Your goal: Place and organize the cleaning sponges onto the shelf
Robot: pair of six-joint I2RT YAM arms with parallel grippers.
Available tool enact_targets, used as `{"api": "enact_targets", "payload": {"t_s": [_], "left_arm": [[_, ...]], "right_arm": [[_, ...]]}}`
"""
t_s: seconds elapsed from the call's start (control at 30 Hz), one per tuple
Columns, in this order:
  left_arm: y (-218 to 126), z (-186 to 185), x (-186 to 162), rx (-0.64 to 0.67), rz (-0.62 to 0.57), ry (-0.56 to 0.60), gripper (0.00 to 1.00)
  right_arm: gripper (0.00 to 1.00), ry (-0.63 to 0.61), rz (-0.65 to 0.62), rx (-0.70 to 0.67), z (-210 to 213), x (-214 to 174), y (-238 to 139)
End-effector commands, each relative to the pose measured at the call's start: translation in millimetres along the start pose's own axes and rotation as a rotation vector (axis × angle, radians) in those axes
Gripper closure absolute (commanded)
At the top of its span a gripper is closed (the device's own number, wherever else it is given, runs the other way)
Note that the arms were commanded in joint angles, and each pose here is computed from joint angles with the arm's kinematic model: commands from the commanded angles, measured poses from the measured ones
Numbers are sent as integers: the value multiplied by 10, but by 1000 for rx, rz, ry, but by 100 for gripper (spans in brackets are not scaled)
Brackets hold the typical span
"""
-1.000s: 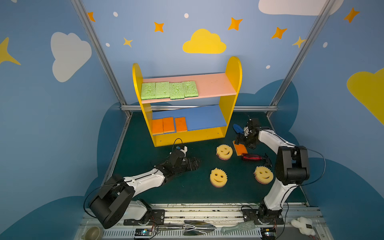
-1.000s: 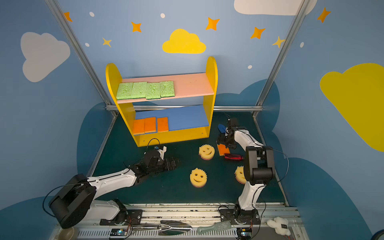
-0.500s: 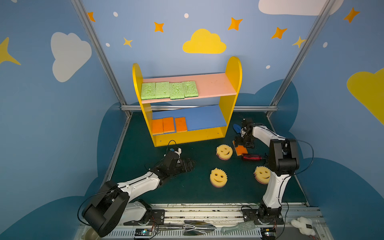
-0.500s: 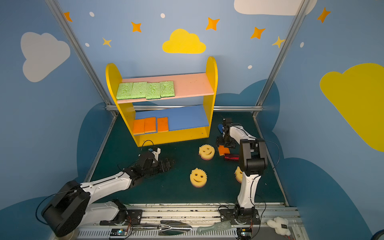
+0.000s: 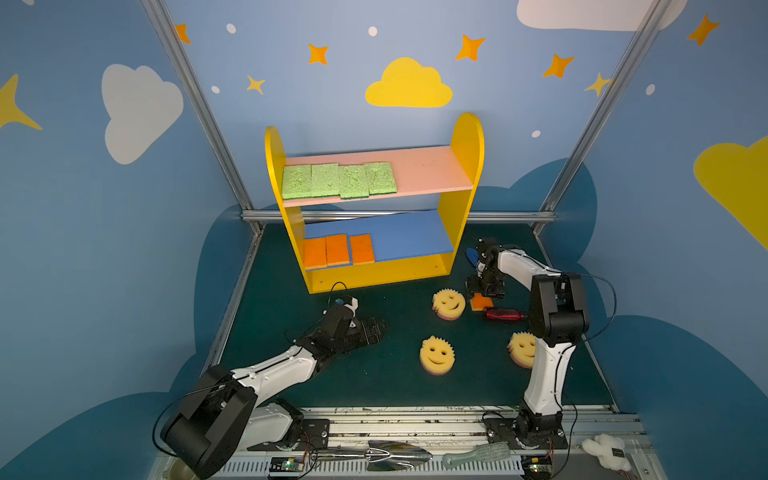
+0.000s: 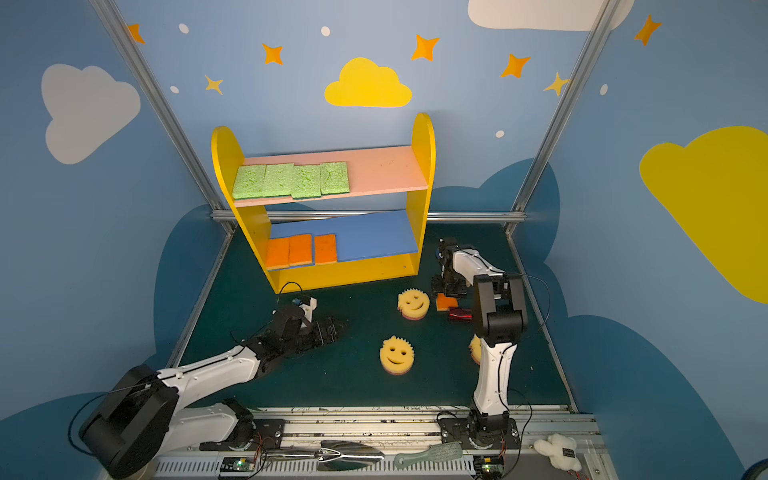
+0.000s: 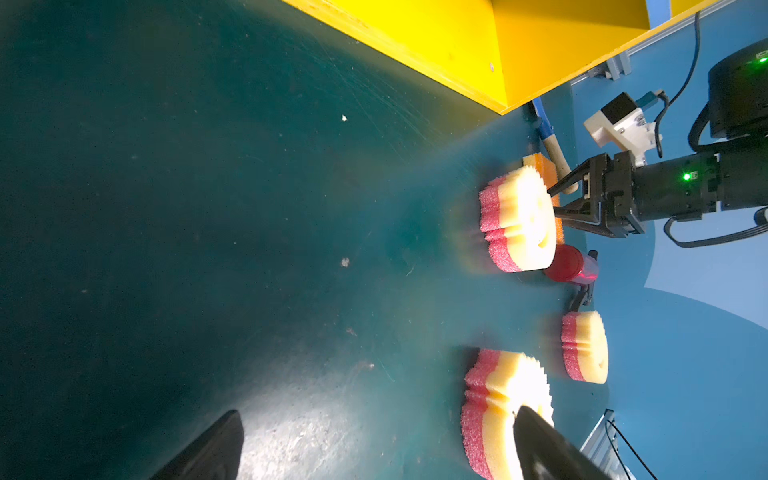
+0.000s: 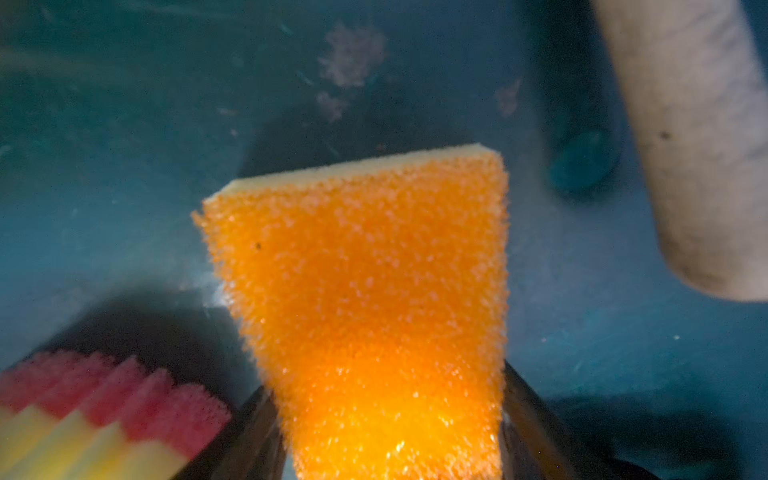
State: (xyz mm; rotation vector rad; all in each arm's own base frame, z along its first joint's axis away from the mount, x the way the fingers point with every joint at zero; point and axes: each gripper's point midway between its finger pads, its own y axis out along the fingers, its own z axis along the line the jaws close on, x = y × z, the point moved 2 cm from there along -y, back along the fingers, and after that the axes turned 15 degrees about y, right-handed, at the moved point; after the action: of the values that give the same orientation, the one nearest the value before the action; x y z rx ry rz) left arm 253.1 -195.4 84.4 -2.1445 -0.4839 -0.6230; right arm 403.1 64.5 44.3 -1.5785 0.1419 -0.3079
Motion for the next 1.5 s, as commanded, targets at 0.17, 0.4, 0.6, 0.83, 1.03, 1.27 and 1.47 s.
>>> {"api": "enact_targets", "payload": {"t_s": [0.17,0.4,0.6,0.83,1.03,1.27,1.47], "left_arm": [[-109,-43,90,-18,-24,8,0],[-227,-50,183,-17,-69,8,0],[-343,-99,268,-44,-136,-11,1],[-462,-181,385,-80,-210,-21,1],[-463,-186,415,-81,-223,-36,0],[-497,-189,487,-74,-262,-36,5],[-499,-216,585,-67,-284,-38,18]], "right_arm": [[38,-1,-39,30,40,-52,-316],[39,-56,-102,139,315,-230,-899],[41,-181,-123,230,693,-608,-1265],[42,-332,-71,478,1378,-1281,-1440],[43,-423,-9,685,1858,-1702,-1576],[43,-536,54,738,2149,-2047,-1601],[44,-574,79,696,2267,-2187,-1454]]}}
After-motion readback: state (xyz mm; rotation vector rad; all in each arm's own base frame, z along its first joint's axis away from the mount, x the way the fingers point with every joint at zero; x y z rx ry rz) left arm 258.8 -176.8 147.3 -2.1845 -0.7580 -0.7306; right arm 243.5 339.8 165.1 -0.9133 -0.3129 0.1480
